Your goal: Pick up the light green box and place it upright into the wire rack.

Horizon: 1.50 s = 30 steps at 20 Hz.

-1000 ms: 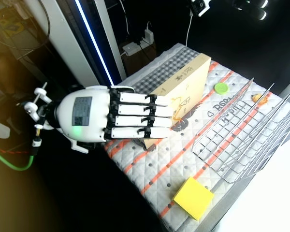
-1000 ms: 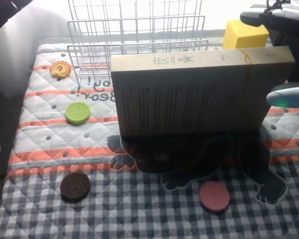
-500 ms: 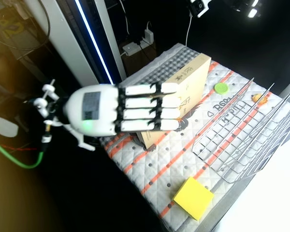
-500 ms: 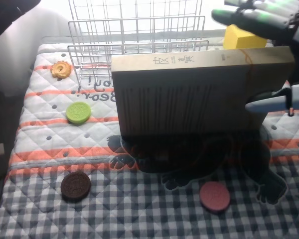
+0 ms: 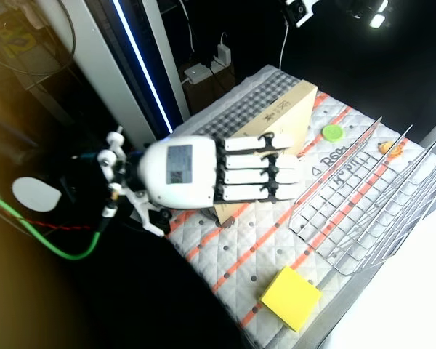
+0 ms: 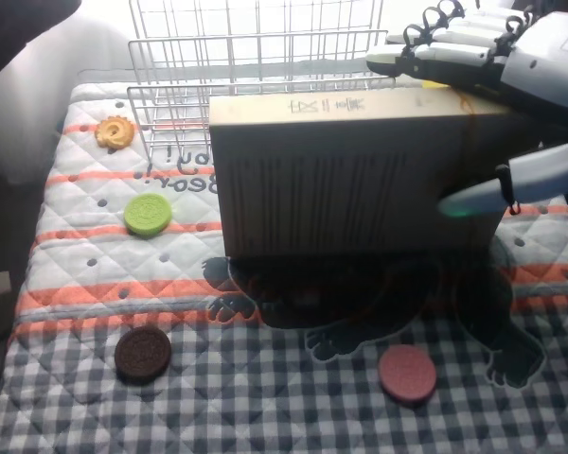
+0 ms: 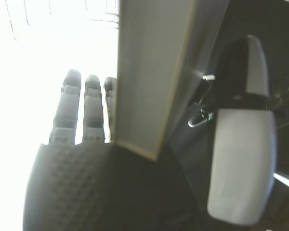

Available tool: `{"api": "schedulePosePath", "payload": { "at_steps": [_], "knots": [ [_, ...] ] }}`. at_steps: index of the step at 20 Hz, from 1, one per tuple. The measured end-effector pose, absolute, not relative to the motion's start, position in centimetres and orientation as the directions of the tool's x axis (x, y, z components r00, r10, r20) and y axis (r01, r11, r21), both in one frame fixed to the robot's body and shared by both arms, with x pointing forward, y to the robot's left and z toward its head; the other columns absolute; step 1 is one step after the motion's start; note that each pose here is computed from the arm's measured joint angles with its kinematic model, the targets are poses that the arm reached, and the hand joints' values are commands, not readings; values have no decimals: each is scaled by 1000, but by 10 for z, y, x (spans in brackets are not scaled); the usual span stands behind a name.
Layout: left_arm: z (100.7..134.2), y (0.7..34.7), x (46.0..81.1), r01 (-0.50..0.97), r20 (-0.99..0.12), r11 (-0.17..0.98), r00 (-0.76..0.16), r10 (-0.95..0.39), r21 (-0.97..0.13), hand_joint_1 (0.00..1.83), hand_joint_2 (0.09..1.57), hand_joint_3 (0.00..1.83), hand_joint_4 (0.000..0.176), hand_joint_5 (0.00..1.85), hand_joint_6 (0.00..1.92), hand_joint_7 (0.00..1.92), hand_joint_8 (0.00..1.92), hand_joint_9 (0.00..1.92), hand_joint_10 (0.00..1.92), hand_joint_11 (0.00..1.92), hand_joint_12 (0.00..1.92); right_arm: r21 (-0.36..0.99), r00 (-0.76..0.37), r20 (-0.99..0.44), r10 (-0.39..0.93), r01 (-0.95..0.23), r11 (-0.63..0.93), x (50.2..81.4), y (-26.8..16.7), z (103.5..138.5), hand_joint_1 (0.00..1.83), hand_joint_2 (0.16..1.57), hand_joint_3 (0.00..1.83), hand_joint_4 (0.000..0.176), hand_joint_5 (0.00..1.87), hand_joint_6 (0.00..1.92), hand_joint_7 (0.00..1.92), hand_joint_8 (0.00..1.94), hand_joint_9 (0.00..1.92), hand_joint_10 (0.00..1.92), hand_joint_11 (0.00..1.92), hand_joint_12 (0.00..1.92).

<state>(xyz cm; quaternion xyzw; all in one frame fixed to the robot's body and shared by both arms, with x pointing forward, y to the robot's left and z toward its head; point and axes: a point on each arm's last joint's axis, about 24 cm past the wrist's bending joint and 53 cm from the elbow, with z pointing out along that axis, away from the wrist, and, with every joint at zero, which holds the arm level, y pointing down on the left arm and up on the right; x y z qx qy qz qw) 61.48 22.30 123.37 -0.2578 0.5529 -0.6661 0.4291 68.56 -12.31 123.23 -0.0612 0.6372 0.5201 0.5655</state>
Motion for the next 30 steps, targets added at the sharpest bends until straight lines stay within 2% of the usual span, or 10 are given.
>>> {"api": "schedulePosePath", "payload": {
  "at_steps": [2, 3, 4, 5, 10, 14, 17, 21, 25, 30],
  "knots": [
    [1234, 223, 615, 288, -131, -21, -499, -857, -957, 421, 1165, 3, 29, 566, 0, 390, 0, 419, 0, 63, 864, 595, -353, -783, 512, -666, 450, 688, -122, 1232, 893, 971, 1, 40, 653, 18, 759, 14, 731, 11, 358, 671],
    [1234, 223, 615, 288, -131, -21, -499, -856, -957, 414, 1166, 3, 31, 562, 0, 382, 0, 415, 0, 65, 866, 591, -352, -785, 510, -670, 449, 689, -121, 1233, 1178, 1053, 13, 0, 893, 711, 1079, 646, 996, 98, 544, 1150],
    [1234, 223, 615, 288, -131, -21, -499, -857, -957, 413, 1166, 3, 28, 567, 2, 380, 0, 415, 0, 65, 866, 592, -354, -785, 509, -671, 446, 688, -120, 1232, 1235, 1086, 0, 0, 922, 882, 1123, 821, 1137, 164, 648, 1282],
    [1234, 223, 615, 288, -130, -21, -498, -857, -958, 417, 1168, 3, 32, 564, 1, 376, 0, 414, 0, 64, 865, 603, -368, -775, 513, -672, 430, 686, -118, 1233, 1266, 1048, 11, 0, 1092, 632, 1155, 880, 1175, 404, 673, 1398],
    [1234, 223, 615, 287, -130, -21, -498, -857, -958, 383, 1173, 2, 63, 545, 1, 377, 1, 401, 0, 14, 843, 590, -366, -783, 502, -694, 414, 678, -112, 1236, 1270, 1084, 1, 0, 1007, 748, 1107, 993, 1083, 775, 870, 1405],
    [1232, 224, 614, 284, -125, -24, -496, -859, -959, 400, 1174, 2, 44, 546, 0, 410, 10, 404, 2, 17, 843, 566, -356, -796, 490, -726, 391, 665, -104, 1241, 1277, 1096, 0, 0, 938, 861, 1126, 937, 1225, 609, 1081, 1209],
    [1231, 224, 615, 280, -122, -25, -495, -860, -960, 384, 1182, 4, 85, 563, 4, 390, 0, 413, 4, 12, 831, 556, -330, -789, 518, -741, 376, 661, -114, 1258, 1283, 1070, 0, 0, 984, 786, 1197, 824, 1362, 641, 1148, 1326],
    [1230, 224, 615, 278, -122, -24, -496, -860, -960, 357, 1182, 0, 105, 553, 0, 378, 1, 410, 1, 54, 719, 533, -286, -776, 563, -774, 341, 660, -117, 1288, 1288, 1064, 0, 0, 1058, 612, 1166, 917, 1306, 731, 1093, 1375],
    [1230, 224, 615, 278, -121, -25, -494, -861, -960, 382, 1182, 0, 88, 562, 3, 387, 4, 419, 7, 78, 709, 486, -214, -758, 617, -816, 313, 663, -124, 1331, 1294, 1042, 0, 0, 1014, 781, 1306, 575, 1411, 337, 1199, 927],
    [1230, 223, 615, 278, -123, -24, -497, -859, -960, 431, 1168, 0, 91, 552, 1, 379, 2, 398, 3, 60, 704, 469, -155, -730, 666, -822, 322, 683, -130, 1361, 1291, 1045, 1, 0, 1009, 782, 1288, 622, 1518, 138, 1276, 745]
  ]
}}
